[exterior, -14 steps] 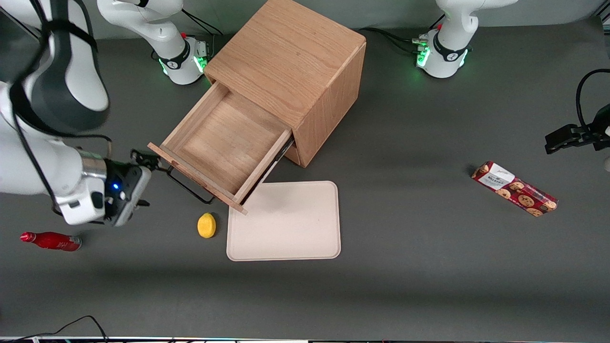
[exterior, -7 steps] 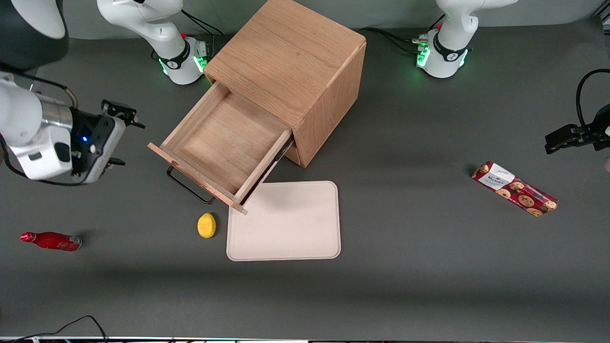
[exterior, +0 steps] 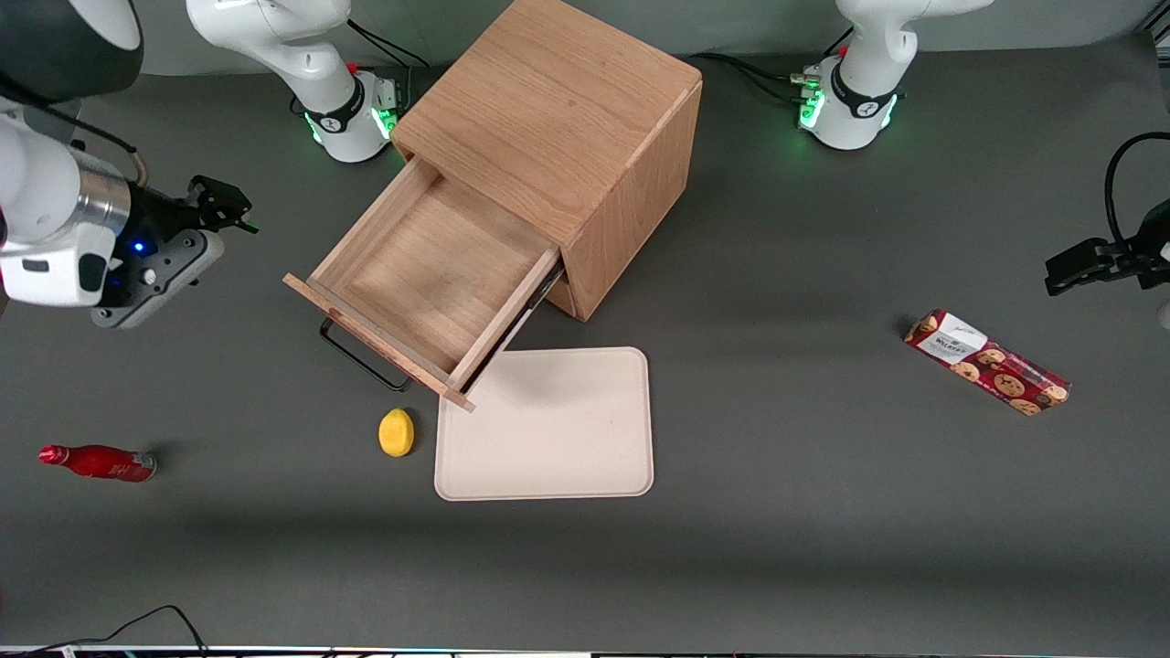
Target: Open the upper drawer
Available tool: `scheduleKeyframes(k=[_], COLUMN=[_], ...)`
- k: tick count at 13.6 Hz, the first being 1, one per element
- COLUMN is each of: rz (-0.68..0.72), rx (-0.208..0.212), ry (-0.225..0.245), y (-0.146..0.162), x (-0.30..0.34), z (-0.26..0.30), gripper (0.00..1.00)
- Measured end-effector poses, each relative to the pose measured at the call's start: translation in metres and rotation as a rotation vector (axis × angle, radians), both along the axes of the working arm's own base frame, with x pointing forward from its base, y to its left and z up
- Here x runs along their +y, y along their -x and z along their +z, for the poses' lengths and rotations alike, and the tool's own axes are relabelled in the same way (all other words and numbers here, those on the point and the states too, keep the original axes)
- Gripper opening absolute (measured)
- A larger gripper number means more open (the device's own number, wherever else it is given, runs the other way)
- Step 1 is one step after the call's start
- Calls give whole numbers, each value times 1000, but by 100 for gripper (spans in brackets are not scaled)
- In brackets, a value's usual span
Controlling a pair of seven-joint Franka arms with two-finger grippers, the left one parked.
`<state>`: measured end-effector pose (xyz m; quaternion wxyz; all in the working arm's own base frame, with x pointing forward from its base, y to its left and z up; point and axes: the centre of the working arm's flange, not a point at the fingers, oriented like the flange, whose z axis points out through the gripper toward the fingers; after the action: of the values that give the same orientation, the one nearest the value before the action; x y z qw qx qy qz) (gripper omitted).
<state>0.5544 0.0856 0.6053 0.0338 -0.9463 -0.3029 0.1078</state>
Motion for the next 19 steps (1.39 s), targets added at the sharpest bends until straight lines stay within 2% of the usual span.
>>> scheduleKeyframes(k=[3,6,9,11,14,16,19], rz=[-99,-225,-296,-321,-357,-366,-368], rx=[-67,-66,-85,-102,-128,-133,-137], ry=[-3,21,44,59,66,69,71], y=[26,47,54,49,22,7,2], x=[-52,-87,-108,-115,-134,-139,-140], z=[-22,-48,-63,-65,-64,-65,-64], gripper=[100,100,100,100,100,100,100])
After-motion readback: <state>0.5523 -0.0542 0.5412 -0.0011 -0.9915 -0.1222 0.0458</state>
